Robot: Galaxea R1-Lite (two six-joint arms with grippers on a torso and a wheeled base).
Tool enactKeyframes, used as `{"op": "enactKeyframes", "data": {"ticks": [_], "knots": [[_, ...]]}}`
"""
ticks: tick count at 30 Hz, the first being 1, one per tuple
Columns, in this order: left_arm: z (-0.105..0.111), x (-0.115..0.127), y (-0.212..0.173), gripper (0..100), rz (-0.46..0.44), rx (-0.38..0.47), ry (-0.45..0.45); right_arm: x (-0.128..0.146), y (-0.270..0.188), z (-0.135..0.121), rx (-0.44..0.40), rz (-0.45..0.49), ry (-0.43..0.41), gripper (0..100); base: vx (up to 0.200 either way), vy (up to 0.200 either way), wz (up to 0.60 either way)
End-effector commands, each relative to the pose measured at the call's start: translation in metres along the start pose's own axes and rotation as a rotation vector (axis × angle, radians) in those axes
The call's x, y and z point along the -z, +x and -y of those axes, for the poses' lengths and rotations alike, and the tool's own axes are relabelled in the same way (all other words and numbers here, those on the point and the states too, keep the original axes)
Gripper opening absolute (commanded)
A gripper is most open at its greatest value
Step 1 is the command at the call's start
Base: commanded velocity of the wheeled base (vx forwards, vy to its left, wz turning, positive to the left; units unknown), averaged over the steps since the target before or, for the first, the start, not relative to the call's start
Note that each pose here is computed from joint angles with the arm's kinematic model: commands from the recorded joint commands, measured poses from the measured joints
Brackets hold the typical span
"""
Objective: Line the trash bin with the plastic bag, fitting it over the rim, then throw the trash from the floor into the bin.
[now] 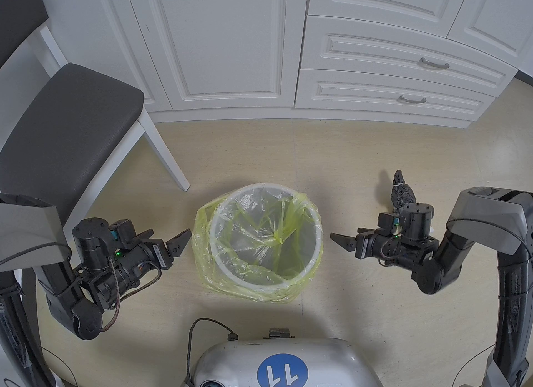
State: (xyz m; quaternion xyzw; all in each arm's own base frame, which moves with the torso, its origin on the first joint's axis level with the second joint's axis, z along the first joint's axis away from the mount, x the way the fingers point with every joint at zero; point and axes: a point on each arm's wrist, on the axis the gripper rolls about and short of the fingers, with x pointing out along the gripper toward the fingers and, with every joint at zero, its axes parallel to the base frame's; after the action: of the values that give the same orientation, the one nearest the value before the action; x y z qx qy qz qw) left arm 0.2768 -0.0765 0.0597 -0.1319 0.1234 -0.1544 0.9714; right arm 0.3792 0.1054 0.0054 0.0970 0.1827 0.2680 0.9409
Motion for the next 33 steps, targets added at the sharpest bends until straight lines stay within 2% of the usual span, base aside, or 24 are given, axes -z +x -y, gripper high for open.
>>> {"op": "enactKeyframes", "data": {"ticks": [1, 6, 9, 12, 14, 20, 26, 29, 33], "knots": [[-0.021, 0.016, 0.024, 100, -0.034, -0.046, -0.120, 0.057, -0.044, -0.024, 0.106, -0.022, 0.245, 100, 0.000, 0.000, 0.00], [-0.021, 0.025, 0.035, 100, -0.058, -0.032, -0.124, 0.073, -0.033, -0.015, 0.137, -0.045, 0.269, 100, 0.000, 0.000, 0.00], [-0.018, 0.045, 0.045, 100, -0.111, -0.027, -0.136, 0.074, -0.030, -0.004, 0.142, -0.030, 0.392, 100, 0.000, 0.000, 0.00], [-0.021, 0.050, 0.054, 100, -0.109, -0.036, -0.139, 0.071, -0.025, 0.001, 0.136, -0.004, 0.440, 100, 0.000, 0.000, 0.00], [-0.021, 0.050, 0.054, 100, -0.109, -0.036, -0.139, 0.071, -0.024, 0.001, 0.136, -0.004, 0.440, 100, 0.000, 0.000, 0.00], [-0.024, 0.060, 0.076, 100, -0.092, -0.038, -0.232, 0.081, -0.017, 0.004, 0.147, -0.018, 0.442, 100, 0.000, 0.000, 0.00], [-0.039, 0.073, 0.110, 100, -0.048, -0.044, -0.227, 0.085, -0.017, 0.004, 0.150, -0.028, 0.439, 100, 0.000, 0.000, 0.00], [-0.045, 0.069, 0.116, 100, -0.022, -0.041, -0.224, 0.085, -0.017, 0.005, 0.151, -0.028, 0.438, 100, 0.000, 0.000, 0.00], [-0.052, 0.076, 0.119, 100, -0.033, -0.056, -0.194, 0.086, -0.018, 0.006, 0.155, -0.029, 0.440, 100, 0.000, 0.000, 0.00]]}}
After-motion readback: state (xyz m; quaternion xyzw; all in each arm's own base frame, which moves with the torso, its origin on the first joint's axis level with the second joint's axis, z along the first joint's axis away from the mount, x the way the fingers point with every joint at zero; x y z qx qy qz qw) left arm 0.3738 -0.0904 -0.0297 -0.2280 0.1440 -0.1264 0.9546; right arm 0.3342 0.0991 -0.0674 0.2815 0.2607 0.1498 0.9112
